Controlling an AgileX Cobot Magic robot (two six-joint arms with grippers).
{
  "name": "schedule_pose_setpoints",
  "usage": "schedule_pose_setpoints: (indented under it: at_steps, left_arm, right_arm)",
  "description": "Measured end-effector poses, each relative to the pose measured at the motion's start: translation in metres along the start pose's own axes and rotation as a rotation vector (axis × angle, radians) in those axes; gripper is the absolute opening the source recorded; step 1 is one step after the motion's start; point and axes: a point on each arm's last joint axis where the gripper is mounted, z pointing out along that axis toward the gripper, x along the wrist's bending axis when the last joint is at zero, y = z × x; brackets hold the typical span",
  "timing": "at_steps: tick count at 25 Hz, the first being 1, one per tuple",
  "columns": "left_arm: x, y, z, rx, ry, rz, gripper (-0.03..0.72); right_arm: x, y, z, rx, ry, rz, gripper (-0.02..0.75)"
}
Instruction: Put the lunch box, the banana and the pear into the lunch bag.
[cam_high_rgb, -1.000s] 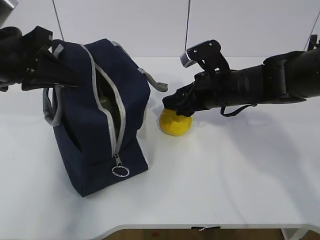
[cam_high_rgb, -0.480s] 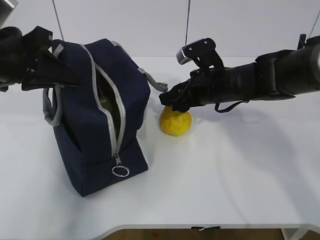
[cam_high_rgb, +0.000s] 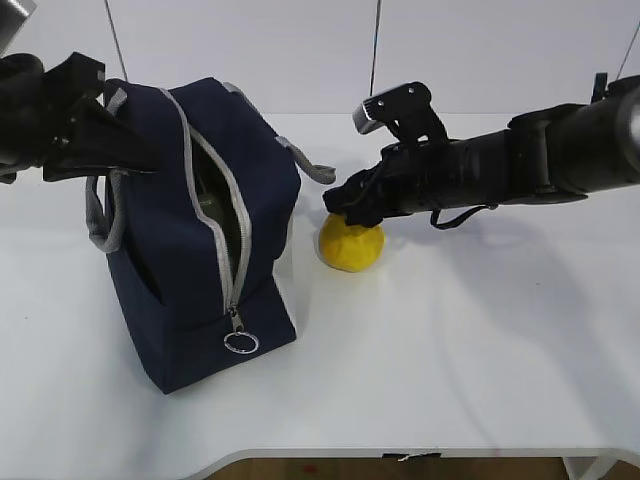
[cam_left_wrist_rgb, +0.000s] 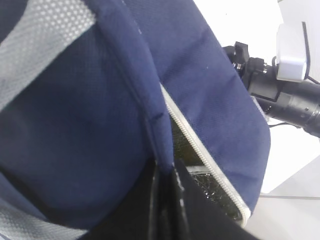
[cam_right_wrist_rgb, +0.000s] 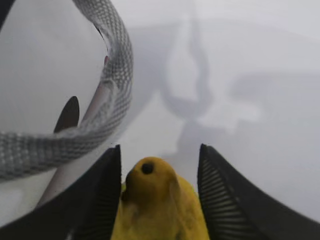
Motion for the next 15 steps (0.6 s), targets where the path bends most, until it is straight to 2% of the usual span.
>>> schedule_pose_setpoints:
  at_steps: [4, 6, 15]
  left_arm:
    - [0.0000, 0.0000, 0.0000, 0.000, 0.000, 0.000, 0.003]
    - [0.0000, 0.0000, 0.0000, 0.000, 0.000, 0.000, 0.003]
    - [-0.0005, 0.0003, 0.0000, -0.003, -0.006, -0.007, 0.003]
  right_arm:
    - [0.0000, 0.0001, 0.0000, -0.001, 0.000, 0.002, 0.275]
    - [0.0000, 0.0001, 0.0000, -0.001, 0.000, 0.002, 0.238]
    - [-0.0004, -0.0001, 0.0000, 0.001, -0.004, 0.002, 0.211]
